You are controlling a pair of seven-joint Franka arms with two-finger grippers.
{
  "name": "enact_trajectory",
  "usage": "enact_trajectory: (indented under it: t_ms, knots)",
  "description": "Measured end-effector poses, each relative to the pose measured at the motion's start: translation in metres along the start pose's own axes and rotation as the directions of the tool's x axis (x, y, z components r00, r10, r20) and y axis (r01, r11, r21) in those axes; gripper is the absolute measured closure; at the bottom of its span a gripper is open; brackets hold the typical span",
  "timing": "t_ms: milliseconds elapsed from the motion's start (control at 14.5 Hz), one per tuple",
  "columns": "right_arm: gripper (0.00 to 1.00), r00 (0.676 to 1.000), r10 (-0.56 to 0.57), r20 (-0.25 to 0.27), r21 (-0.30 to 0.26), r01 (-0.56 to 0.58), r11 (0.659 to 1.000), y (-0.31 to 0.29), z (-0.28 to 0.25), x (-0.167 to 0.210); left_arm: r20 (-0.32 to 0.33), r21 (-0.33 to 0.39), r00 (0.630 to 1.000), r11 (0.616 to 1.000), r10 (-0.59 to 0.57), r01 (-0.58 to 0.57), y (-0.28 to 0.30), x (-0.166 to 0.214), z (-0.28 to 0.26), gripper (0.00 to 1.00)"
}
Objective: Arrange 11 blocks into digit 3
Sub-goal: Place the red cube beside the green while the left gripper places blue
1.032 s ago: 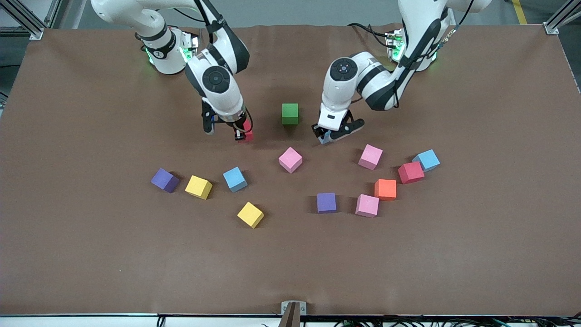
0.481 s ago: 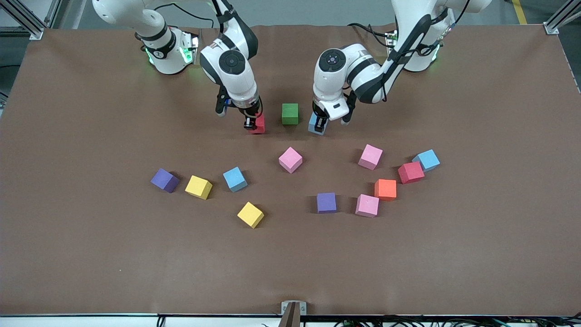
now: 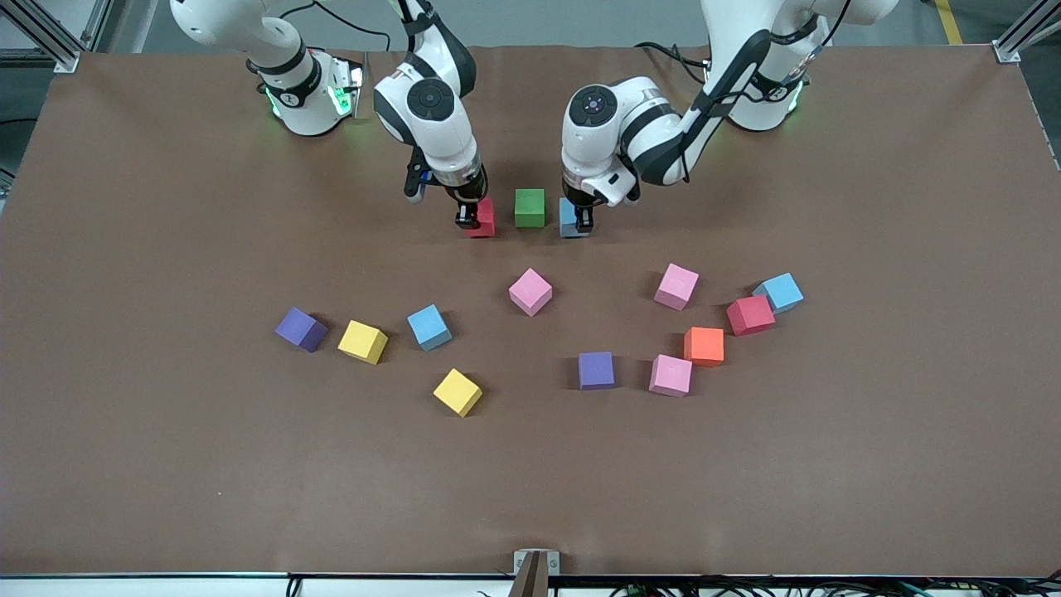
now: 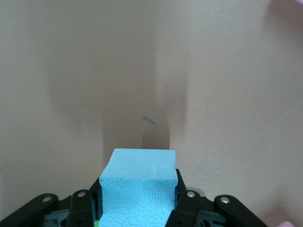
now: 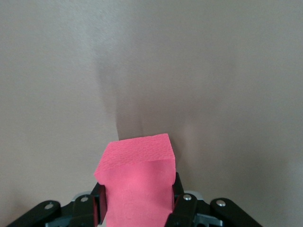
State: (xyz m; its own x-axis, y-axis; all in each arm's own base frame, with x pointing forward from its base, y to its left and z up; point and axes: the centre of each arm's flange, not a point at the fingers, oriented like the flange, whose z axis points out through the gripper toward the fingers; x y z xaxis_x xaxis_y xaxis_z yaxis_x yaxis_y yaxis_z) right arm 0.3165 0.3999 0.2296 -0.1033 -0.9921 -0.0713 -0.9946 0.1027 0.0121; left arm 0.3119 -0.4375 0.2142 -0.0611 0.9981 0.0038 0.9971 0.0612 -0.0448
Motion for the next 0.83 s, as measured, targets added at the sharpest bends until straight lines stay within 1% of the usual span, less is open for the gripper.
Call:
enact_trajectory:
  t_ms: [413, 825]
  knots:
    - [0.46, 0.999, -0.050, -0.006, -0.004, 0.050, 0.999, 0.023, 0.009, -0.012, -0.001, 0.033, 1.000, 0.999, 0.008, -0.008, -0.018, -0.013, 0.011, 0.46]
    - [0.46, 0.999, -0.052, -0.011, -0.003, 0.052, 0.999, 0.022, 0.018, -0.016, 0.013, 0.043, 1.000, 0.999, 0.001, -0.002, -0.014, -0.025, 0.015, 0.46]
